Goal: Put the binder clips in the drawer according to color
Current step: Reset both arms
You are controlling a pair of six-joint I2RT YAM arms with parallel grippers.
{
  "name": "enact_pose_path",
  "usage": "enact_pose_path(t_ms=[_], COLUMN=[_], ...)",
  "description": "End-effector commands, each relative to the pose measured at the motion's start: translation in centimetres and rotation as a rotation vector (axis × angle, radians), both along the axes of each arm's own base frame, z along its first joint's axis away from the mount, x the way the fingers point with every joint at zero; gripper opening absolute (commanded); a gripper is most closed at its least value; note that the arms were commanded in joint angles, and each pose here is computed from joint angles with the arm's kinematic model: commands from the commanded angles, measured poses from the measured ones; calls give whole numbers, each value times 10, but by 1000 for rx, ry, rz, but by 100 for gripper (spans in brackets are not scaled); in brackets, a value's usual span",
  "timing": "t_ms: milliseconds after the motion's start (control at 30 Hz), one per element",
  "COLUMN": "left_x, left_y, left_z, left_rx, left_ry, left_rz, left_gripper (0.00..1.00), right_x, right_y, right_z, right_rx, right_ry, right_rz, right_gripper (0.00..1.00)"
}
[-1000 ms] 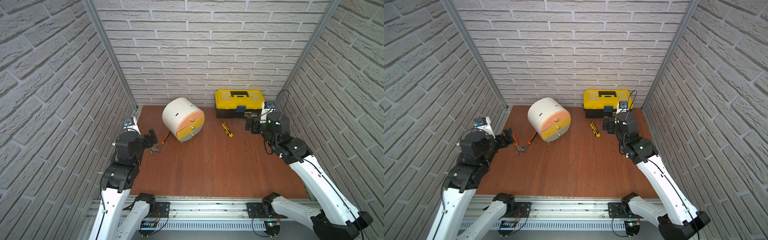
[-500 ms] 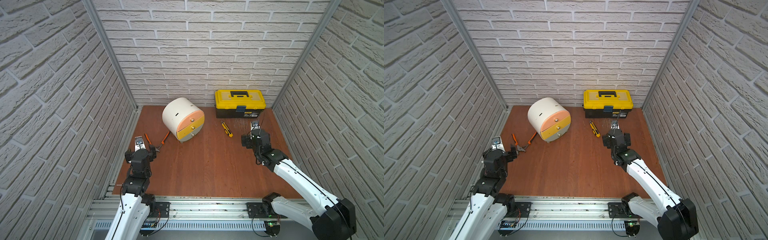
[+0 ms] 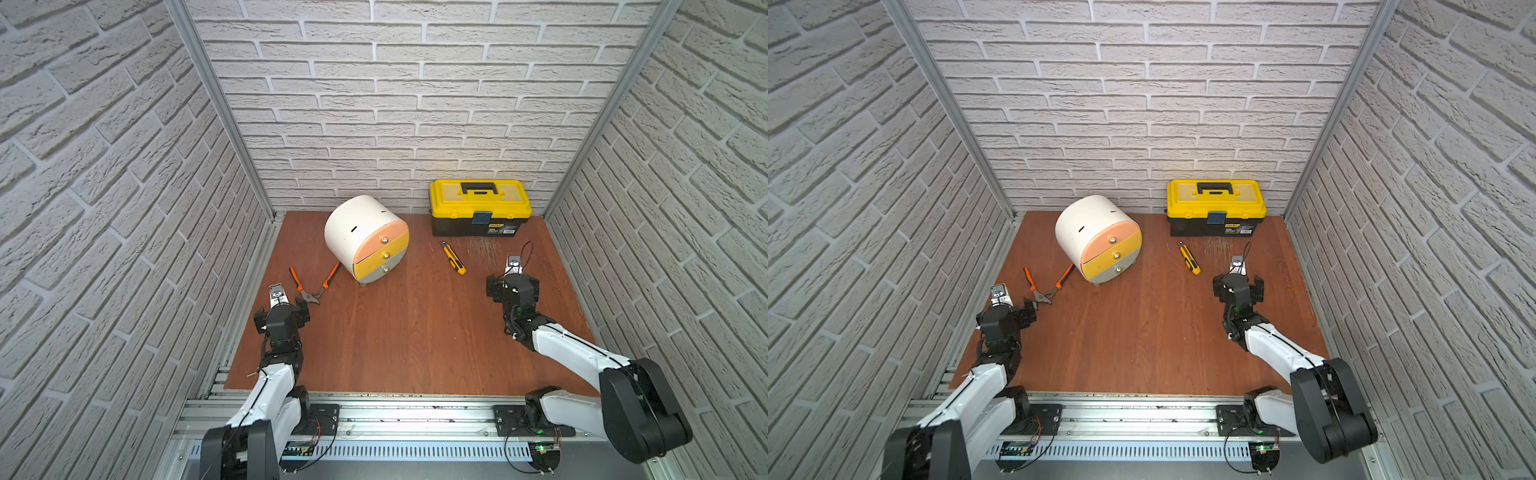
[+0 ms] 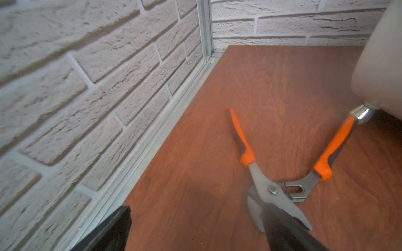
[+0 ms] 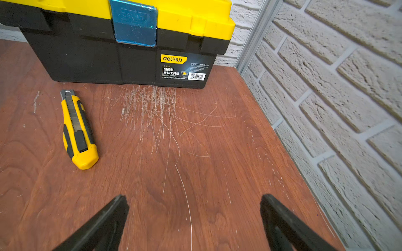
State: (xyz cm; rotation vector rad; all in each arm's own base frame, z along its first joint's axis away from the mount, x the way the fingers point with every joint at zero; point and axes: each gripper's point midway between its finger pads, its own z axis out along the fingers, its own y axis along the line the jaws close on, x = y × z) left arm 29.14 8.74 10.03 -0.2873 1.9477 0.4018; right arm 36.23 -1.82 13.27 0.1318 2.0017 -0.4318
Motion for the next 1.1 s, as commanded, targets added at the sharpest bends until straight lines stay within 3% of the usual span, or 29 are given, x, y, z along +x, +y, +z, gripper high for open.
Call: enact_pose_path(t_ms=[0, 133, 433, 633, 1067], left_x=[32, 58, 98, 101, 102], left_y=[-12, -14, -48, -47, -45], left_z=[37, 26, -8, -11, -12], left_rx=[-8, -33, 43, 34, 15], left_ry=[-207, -208, -46, -13, -6], left_rz=[-98, -121, -269, -266, -265], left_gripper=[98, 99, 99, 99, 98], right_x=[22, 30, 21, 31, 42], right_y=[7, 4, 12, 9, -8], right_z=[28, 26, 11, -21, -32], right_rx=[-13, -8, 18, 13, 120], right_ry=[-130, -129, -109, -82, -18], right_rz=[60, 90, 172, 150, 124], right_gripper=[99, 99, 98, 97, 99])
